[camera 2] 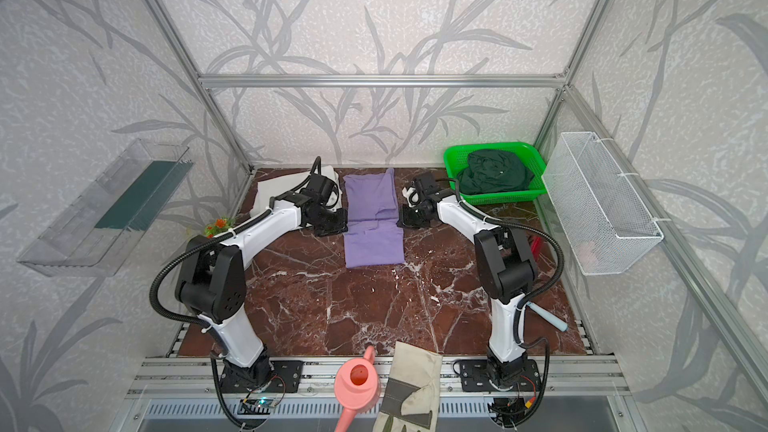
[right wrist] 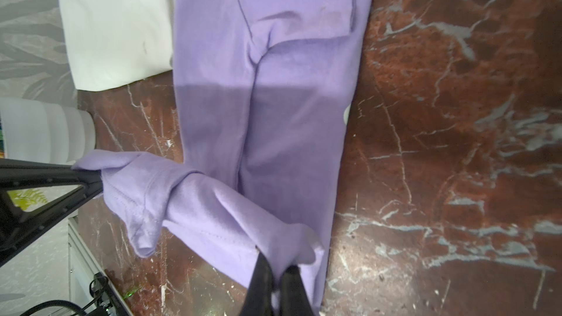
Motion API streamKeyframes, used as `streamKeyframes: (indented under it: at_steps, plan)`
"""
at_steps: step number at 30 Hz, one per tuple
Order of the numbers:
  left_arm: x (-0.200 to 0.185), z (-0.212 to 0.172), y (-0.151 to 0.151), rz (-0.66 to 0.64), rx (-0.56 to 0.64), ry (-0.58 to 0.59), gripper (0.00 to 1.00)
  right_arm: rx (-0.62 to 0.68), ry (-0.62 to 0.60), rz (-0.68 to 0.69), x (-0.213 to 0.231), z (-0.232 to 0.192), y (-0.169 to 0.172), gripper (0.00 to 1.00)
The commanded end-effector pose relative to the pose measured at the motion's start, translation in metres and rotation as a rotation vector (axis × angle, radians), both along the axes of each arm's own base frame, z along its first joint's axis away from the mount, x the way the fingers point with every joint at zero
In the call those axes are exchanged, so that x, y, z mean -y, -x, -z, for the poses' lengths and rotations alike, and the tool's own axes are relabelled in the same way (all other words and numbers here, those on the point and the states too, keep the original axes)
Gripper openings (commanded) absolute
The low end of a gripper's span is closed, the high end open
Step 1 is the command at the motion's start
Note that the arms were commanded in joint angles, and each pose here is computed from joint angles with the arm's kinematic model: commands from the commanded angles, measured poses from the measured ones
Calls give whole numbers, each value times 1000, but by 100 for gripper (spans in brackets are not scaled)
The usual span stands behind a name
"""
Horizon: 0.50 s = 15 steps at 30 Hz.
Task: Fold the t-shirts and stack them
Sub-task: 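Lay the folded end down and release it with both grippers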
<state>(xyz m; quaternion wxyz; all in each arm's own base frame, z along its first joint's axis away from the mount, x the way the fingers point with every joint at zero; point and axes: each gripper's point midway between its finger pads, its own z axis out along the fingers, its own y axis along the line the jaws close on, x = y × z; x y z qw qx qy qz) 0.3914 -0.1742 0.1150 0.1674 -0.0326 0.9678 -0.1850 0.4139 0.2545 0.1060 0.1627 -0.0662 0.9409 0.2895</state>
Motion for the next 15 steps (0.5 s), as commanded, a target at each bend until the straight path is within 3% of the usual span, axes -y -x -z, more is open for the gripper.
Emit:
streamKeyframes:
  at_steps: [1,15]
  plan:
    - [-12,-12,3,-34,15,-15,0,29,8,29,10,-19,2,0]
    - [-19,-2,-29,-84,-2,-70,0,49,33,7,0,-16,-28,0]
